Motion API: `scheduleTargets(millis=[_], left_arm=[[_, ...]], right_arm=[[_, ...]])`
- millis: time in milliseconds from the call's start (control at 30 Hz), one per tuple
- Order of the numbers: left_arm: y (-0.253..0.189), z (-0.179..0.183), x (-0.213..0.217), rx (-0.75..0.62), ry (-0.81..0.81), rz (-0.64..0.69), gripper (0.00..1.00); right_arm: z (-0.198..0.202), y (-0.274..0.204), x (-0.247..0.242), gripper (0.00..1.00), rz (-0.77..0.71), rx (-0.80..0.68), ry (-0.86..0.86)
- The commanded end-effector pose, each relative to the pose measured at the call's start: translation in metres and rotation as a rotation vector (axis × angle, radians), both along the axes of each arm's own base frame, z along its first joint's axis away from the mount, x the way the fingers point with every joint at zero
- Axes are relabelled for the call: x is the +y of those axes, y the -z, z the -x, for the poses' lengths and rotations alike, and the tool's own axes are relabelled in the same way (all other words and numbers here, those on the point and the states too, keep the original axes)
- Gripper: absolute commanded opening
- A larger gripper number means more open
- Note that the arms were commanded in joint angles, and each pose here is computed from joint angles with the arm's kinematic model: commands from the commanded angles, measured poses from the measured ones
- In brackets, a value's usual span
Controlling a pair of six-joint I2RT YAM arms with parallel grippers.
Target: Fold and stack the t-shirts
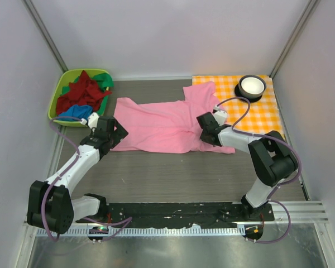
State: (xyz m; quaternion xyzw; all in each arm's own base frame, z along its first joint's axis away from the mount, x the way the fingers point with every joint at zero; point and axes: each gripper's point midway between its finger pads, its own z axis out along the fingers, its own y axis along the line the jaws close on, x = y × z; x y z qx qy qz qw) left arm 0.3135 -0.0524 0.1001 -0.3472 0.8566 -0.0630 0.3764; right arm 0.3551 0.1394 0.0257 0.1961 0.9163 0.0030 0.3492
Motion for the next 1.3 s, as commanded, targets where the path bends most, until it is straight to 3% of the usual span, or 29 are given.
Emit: scheduleTargets(millis=[0, 100, 300, 500, 867, 900, 933, 1000, 1033, 1133, 1167, 1267], left_arm=[[-0.003, -0.002, 0.003, -0.017, -0.009, -0.023, 1.00], [-0.004, -0.002, 0.003, -0.019, -0.010, -0.021, 1.00], [-0.020, -0.005, 0.000, -0.057, -0.001, 0.001, 1.00], [-0.027, -0.006, -0.002, -0.067, 0.005, 0.008, 1.00], [-0.012, -0.010, 0.002, -0.032, -0.016, -0.017, 1.00], [-0.011, -0.011, 0.001, -0.025, -0.015, -0.015, 1.00], [-0.007, -0.011, 0.001, -0.013, -0.017, -0.017, 1.00], [-0.004, -0.011, 0.004, -0.008, -0.033, -0.027, 1.00], [-0.002, -0.010, 0.004, 0.001, -0.032, -0.028, 1.00], [-0.007, -0.007, 0.004, -0.014, -0.032, -0.024, 1.00], [-0.013, -0.005, 0.004, -0.033, -0.025, -0.020, 1.00], [-0.013, 0.004, 0.000, -0.017, 0.012, -0.012, 1.00]], right_arm=[[-0.012, -0.012, 0.008, 0.01, -0.007, -0.046, 0.006], [-0.013, -0.021, 0.008, 0.01, 0.006, -0.060, 0.008], [-0.031, -0.093, 0.024, 0.01, 0.010, -0.209, -0.023], [-0.059, -0.132, 0.040, 0.01, -0.005, -0.278, -0.042], [-0.124, -0.100, 0.080, 0.02, -0.012, -0.305, -0.059], [-0.129, -0.099, 0.090, 0.14, -0.046, -0.301, -0.084], [-0.132, -0.085, 0.093, 0.42, -0.043, -0.280, -0.092], [-0.135, -0.086, 0.098, 0.63, -0.058, -0.298, -0.108], [-0.134, -0.100, 0.095, 0.79, -0.055, -0.321, -0.110], [-0.116, -0.121, 0.073, 0.94, -0.027, -0.370, -0.075], [-0.104, -0.154, 0.066, 0.94, -0.041, -0.421, -0.075], [-0.060, -0.171, 0.034, 0.96, 0.018, -0.397, -0.032]])
